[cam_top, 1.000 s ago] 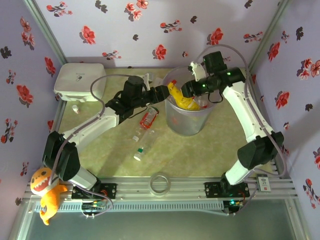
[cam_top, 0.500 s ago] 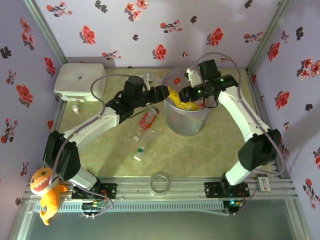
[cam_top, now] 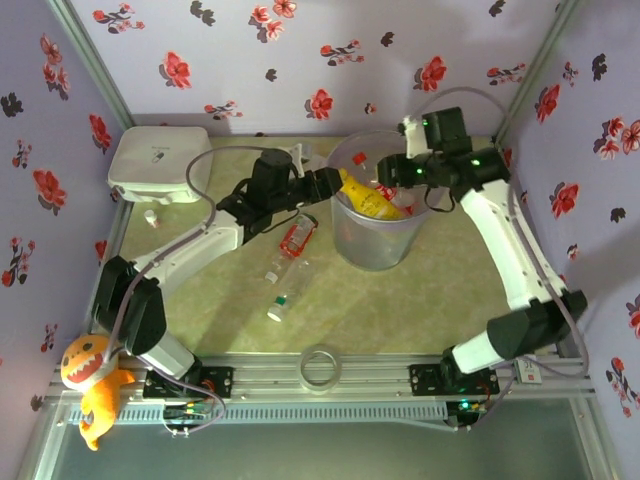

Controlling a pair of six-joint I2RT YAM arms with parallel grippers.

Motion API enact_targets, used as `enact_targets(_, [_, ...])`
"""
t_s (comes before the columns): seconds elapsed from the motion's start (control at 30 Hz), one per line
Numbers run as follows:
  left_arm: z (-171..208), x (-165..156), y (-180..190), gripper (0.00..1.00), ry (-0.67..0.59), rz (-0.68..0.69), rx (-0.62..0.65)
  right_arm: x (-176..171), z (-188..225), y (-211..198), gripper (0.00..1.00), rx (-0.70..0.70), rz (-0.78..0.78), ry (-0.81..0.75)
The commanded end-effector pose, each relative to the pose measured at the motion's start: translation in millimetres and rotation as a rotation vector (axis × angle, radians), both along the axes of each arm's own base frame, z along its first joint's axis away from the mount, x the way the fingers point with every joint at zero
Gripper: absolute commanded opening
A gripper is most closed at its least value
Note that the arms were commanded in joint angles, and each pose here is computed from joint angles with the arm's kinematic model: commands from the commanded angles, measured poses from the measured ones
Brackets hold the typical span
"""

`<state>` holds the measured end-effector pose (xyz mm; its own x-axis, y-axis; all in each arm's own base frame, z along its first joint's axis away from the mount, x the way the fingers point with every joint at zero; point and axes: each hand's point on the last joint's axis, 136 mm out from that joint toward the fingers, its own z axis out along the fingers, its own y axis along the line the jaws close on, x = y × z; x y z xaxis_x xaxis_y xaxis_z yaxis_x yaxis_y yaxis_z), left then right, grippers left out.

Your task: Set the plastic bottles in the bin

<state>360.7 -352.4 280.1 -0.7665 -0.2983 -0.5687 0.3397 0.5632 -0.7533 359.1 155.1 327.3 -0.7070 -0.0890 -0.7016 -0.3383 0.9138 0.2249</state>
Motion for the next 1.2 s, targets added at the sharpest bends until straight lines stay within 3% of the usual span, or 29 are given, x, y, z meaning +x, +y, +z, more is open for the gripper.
enact_targets(0.0, [3, -2, -14, 0.52, -0.006, -0.040, -0.013, -3, 36, -40, 0.58, -0.023, -0.189, -0.119])
enact_targets(0.2, [-1, -6, -29, 0.51, 0.005, -0.078, -0.010, -15, 46, -60, 0.58, 0.031, -0.253, -0.162])
enact_targets(0.53, [-23, -20, -93, 0.51, 0.054, -0.200, 0.013, -14, 40, -55, 0.59, 0.058, -0.241, -0.152])
enact_targets(0.73, [-21, -22, -111, 0.53, 0.045, -0.240, 0.008, -15, 36, -55, 0.59, 0.052, -0.240, -0.141])
enact_targets(0.93, [0, -18, -96, 0.70, -0.033, -0.240, 0.060, -15, 41, -56, 0.60, 0.053, -0.243, -0.160])
enact_targets(1.17, [21, -4, -46, 0.88, -0.096, -0.167, 0.107, -15, 44, -56, 0.60, 0.059, -0.241, -0.172])
